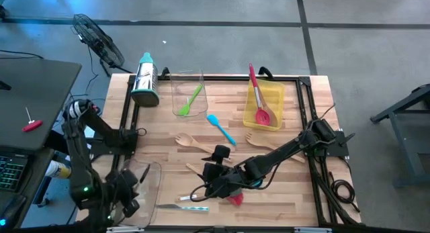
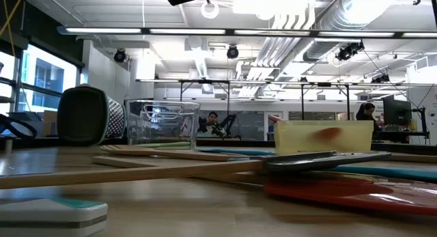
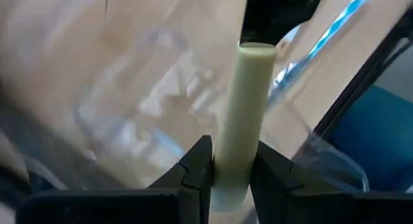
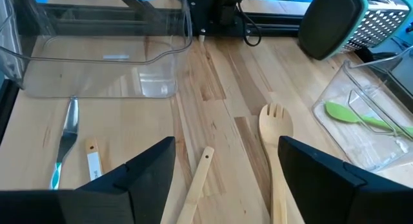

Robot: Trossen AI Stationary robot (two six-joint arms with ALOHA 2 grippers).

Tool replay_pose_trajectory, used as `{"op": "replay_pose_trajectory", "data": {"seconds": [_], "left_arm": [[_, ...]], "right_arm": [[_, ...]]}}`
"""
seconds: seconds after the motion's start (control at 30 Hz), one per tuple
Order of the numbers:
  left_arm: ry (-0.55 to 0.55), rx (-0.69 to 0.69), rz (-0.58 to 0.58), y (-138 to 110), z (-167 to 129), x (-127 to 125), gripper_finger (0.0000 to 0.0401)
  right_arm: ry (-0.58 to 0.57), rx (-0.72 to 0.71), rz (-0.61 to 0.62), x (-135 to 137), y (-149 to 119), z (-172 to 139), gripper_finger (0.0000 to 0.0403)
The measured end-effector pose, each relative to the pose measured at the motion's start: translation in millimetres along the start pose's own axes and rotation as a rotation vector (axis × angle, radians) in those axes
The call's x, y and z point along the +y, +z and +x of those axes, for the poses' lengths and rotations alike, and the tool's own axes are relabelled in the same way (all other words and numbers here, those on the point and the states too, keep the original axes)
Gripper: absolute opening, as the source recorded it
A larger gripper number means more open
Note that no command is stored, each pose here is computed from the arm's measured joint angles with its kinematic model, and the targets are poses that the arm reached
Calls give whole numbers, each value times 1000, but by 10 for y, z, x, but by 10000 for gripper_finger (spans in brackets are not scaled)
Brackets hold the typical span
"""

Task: Pick & Place Kitchen Items
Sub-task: Put the yellow table knife into the bottom transparent bin, then put the gray spatula into the top transparent bin

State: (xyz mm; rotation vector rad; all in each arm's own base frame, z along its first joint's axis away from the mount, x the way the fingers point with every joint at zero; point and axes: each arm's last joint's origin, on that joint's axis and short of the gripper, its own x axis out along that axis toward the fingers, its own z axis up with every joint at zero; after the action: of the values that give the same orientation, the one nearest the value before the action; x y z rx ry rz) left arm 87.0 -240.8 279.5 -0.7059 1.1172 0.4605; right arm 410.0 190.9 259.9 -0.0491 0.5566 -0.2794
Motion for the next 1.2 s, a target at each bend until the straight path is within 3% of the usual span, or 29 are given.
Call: {"op": "replay_pose_trajectory", "data": {"seconds": [0.2, 0.43, 0.63, 0.93, 1.2], "left_arm": [[73, 98, -112, -241, 106, -11, 69], [157, 170, -100, -361, 252, -54, 69], [141, 184, -97, -401, 293, -90, 70], [111, 190, -101, -410, 295, -117, 190], [104, 195, -105, -411, 296, -126, 210]], "right_arm": [[-3, 0, -6, -16, 5, 12, 265], [-14, 5, 0, -82, 26, 63, 265], [-23, 9, -14, -147, 46, 112, 265], [-24, 18, -29, -226, 69, 172, 265], [18, 28, -48, -278, 92, 219, 265]]}}
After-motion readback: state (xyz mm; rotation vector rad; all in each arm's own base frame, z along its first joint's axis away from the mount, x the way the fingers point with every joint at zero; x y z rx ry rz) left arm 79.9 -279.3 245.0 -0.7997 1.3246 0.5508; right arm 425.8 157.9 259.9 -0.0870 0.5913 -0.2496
